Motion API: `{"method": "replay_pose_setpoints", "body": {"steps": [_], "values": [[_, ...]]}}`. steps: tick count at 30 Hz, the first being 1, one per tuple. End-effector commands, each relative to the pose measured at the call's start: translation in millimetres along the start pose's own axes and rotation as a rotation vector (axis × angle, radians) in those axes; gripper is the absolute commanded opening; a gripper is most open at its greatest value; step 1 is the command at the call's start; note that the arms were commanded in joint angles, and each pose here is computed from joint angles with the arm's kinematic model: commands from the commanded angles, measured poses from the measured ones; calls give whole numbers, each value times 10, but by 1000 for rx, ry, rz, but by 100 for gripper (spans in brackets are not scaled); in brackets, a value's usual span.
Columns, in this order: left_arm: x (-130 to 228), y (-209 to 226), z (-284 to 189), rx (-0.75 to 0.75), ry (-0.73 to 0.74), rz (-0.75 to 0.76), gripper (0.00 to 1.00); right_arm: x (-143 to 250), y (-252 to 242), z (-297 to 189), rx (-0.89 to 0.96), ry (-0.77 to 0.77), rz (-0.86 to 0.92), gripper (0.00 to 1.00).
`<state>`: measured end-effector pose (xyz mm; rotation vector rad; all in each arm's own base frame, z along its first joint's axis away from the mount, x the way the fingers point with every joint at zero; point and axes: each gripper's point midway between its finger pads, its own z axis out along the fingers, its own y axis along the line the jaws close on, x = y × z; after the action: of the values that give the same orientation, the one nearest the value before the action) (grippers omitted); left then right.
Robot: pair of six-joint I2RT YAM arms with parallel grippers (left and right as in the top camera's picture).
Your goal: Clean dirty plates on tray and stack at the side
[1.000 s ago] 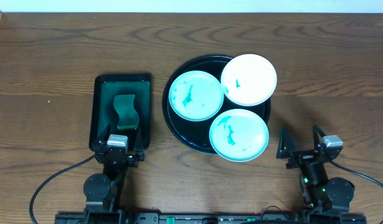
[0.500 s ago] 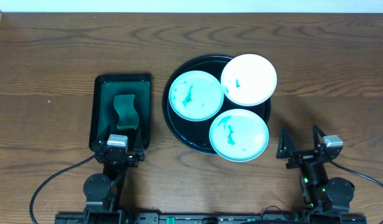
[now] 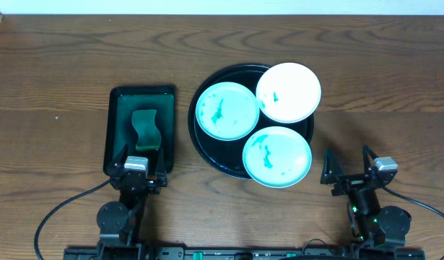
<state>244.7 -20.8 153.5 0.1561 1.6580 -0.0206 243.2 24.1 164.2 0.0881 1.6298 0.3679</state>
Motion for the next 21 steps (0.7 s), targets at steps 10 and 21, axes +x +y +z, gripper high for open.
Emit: {"method": "replay_pose_setpoints", "body": {"steps": [10,21], "values": [[141,-72,2,41,49,-8,83,28,3,4,-6,8,14,99],[91,-266,-16,154,32,-90,83,28,3,4,-6,8,14,99]]}}
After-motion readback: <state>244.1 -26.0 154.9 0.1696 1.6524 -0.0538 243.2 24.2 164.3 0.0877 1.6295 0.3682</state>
